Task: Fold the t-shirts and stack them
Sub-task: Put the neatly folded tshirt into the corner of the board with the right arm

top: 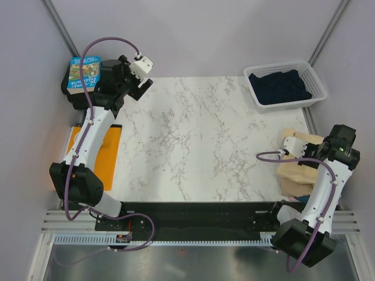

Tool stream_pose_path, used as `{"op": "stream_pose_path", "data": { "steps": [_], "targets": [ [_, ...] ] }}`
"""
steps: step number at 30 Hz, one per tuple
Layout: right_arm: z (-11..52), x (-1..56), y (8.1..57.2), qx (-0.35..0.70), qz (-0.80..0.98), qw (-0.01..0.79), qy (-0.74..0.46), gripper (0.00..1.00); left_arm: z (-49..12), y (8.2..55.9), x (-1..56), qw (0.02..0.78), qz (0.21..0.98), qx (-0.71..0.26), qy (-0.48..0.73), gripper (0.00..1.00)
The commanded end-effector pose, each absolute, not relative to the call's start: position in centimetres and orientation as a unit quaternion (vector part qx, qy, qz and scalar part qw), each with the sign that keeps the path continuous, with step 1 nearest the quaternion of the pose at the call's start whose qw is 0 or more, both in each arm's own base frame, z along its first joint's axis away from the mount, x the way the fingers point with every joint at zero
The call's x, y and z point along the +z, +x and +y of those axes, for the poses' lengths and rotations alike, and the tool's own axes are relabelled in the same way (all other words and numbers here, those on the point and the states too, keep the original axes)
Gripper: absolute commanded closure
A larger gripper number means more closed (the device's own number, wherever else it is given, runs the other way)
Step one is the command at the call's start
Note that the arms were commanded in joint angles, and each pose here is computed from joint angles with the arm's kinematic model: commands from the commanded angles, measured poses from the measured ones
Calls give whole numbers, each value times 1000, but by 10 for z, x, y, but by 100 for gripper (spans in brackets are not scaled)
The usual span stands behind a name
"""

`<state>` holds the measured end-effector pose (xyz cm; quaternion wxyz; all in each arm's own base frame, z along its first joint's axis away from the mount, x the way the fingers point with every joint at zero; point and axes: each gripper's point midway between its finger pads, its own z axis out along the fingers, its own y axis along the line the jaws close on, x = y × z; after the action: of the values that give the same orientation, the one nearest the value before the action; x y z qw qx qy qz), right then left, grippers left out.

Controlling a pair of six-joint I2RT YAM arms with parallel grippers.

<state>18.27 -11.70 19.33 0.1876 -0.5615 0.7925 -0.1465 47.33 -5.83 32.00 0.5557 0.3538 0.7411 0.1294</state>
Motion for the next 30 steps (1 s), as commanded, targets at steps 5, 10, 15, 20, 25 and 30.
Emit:
{"op": "stream_pose_path", "data": {
  "steps": [5, 10, 15, 20, 25, 30],
  "targets": [
    [-149, 166, 198, -196, 815, 176, -516, 100, -59, 480, 343, 576, 722, 144, 356, 2],
    [-142, 153, 174, -131, 812, 116, -556, 100, -56, 480, 342, 573, 722, 152, 357, 2],
    [-142, 147, 140, -34, 826, 20, -562, 100, -56, 481, 340, 570, 723, 154, 357, 2],
    [-141, 123, 136, 5, 827, 1, -562, 100, -58, 486, 338, 570, 725, 149, 355, 2],
    [-135, 96, 131, 37, 828, -4, -559, 100, -58, 490, 342, 573, 723, 150, 355, 2],
    [-135, 67, 114, 56, 824, -42, -563, 100, -57, 491, 340, 570, 723, 154, 358, 2]
  ]
}}
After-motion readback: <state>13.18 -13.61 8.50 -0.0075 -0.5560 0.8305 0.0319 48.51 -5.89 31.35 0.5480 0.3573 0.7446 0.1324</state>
